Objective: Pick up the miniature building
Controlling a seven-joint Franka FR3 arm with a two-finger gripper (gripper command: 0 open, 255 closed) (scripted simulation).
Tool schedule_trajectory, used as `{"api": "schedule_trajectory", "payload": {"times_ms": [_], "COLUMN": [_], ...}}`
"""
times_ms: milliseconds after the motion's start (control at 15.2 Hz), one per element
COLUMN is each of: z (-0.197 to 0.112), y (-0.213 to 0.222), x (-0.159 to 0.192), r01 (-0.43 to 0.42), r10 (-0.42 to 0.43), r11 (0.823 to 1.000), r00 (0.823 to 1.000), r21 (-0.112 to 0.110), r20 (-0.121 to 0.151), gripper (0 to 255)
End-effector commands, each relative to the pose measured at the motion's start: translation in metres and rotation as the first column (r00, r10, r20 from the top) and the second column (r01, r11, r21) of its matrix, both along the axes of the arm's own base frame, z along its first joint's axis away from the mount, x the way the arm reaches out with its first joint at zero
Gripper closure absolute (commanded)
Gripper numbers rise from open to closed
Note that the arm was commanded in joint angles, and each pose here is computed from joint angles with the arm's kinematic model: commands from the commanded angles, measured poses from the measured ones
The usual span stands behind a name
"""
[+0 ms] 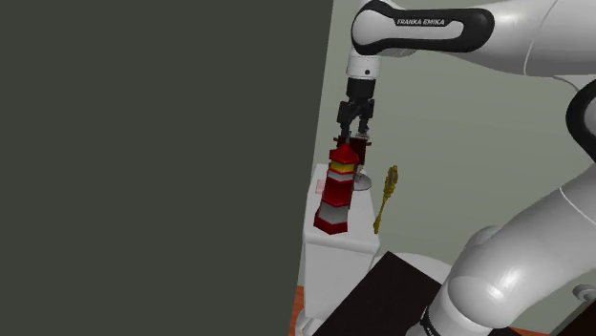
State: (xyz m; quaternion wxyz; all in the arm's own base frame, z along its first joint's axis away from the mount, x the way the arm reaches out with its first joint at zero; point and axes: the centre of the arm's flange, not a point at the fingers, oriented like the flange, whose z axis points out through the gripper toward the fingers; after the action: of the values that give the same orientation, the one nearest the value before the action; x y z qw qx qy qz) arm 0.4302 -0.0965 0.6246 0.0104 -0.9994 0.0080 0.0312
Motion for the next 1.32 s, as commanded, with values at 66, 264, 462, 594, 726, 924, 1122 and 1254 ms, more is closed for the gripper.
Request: {"api": "schedule_trajectory", "payload": {"times_ms": [66,264,462,594,726,924,1122,1254], "z": [0.015,0.019,0.003,-0.007,-0.016,-0.017,-0.017,-0.017], "y": [-0.026,-0.042,-0.042,-0.042,-0.042,-0.042,-0.042,-0.042], "x": [0.023,0.038,0.038,0.038,0.038,0.039,0.039,0.039], "r01": [0.023,0.037,0.037,0.037,0.037,0.037,0.037,0.037], "r10": [-0.023,-0.037,-0.037,-0.037,-0.037,-0.037,-0.037,-0.037], "r11": [1.0,0.999,0.999,0.999,0.999,0.999,0.999,0.999], "r00": [1.0,0.999,0.999,0.999,0.999,0.999,0.999,0.999], "r21": [-0.002,-0.003,-0.003,-0.003,-0.003,-0.003,-0.003,-0.003], "r20": [0.008,0.014,0.014,0.014,0.014,0.014,0.014,0.014], "gripper": [0,0,0,0,0,255,255,255]}}
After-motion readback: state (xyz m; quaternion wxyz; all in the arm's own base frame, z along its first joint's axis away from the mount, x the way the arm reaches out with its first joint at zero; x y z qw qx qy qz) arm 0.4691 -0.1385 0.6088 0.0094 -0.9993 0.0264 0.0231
